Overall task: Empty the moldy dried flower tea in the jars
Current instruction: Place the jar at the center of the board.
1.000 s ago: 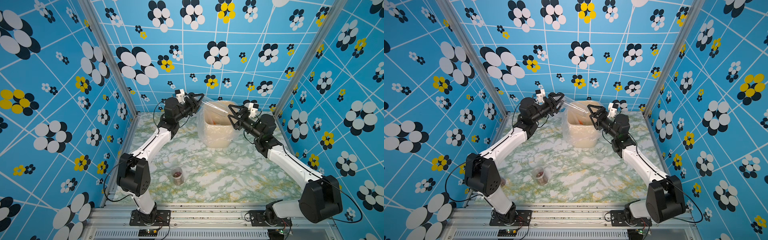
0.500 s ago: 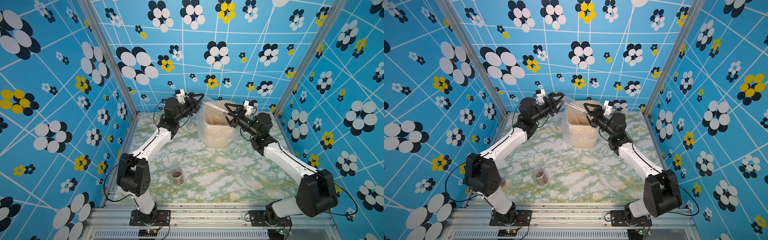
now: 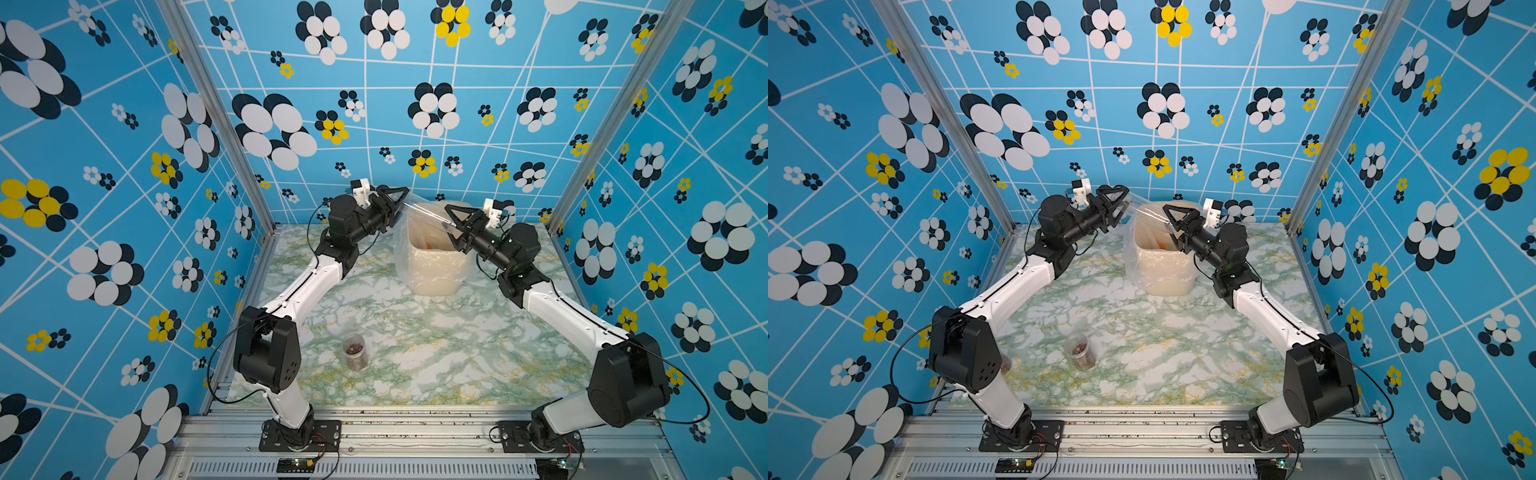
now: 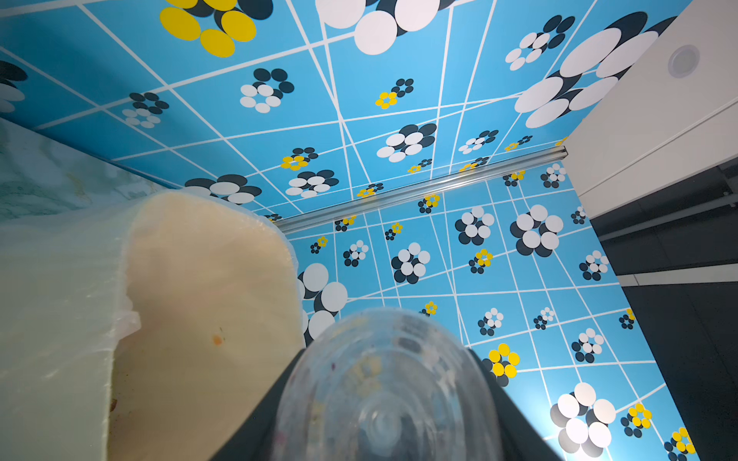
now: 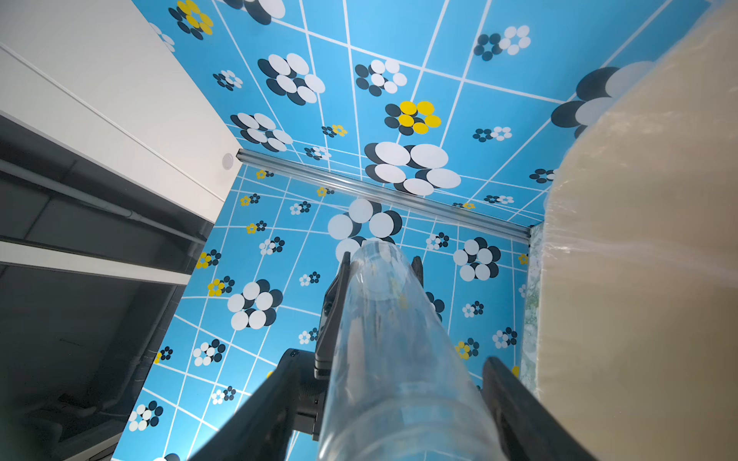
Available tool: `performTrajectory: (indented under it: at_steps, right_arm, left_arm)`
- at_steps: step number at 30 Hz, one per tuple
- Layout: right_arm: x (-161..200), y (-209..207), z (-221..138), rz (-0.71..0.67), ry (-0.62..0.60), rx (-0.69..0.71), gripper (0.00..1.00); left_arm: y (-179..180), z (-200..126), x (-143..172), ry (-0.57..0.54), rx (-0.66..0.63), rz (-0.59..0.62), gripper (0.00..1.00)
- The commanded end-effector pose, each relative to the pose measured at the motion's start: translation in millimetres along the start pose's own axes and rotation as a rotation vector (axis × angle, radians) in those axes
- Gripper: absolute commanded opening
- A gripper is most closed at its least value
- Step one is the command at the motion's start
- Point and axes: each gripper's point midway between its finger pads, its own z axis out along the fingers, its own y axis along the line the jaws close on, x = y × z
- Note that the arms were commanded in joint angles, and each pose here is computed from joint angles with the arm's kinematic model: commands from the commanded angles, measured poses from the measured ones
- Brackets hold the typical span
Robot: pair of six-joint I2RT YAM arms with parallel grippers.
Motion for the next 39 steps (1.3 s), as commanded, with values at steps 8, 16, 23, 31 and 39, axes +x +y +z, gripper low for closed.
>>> performTrajectory:
  at_steps: [8,16,23,31,39]
  right_arm:
    - [0.5,20.3,8.9,-0.019,0.016,-0.069,0.68]
    - [0.6,18.1,11.6,-0.009,0.018,-0.074,0.62]
    - [1.1,15.2,11.7,-0.004,0.019,-0.070,0.56]
    - [1.7,13.2,11.3,-0.003,0.020,-0.067,0.53]
    - [2.7,16.5,10.1,-0.009,0.025,-0.075,0.52]
  left_arm:
    - [-19.4,-4.4,8.0,0.018,0.050,0.025,0.00]
    - [-18.1,-1.8,10.6,0.028,0.051,0.021,0.00]
    - [-15.5,0.3,11.5,0.034,0.058,0.007,0.00]
    - [-16.1,2.1,11.5,0.037,0.070,0.003,0.20]
    - [-20.6,-0.4,11.2,0.034,0.068,0.028,0.55]
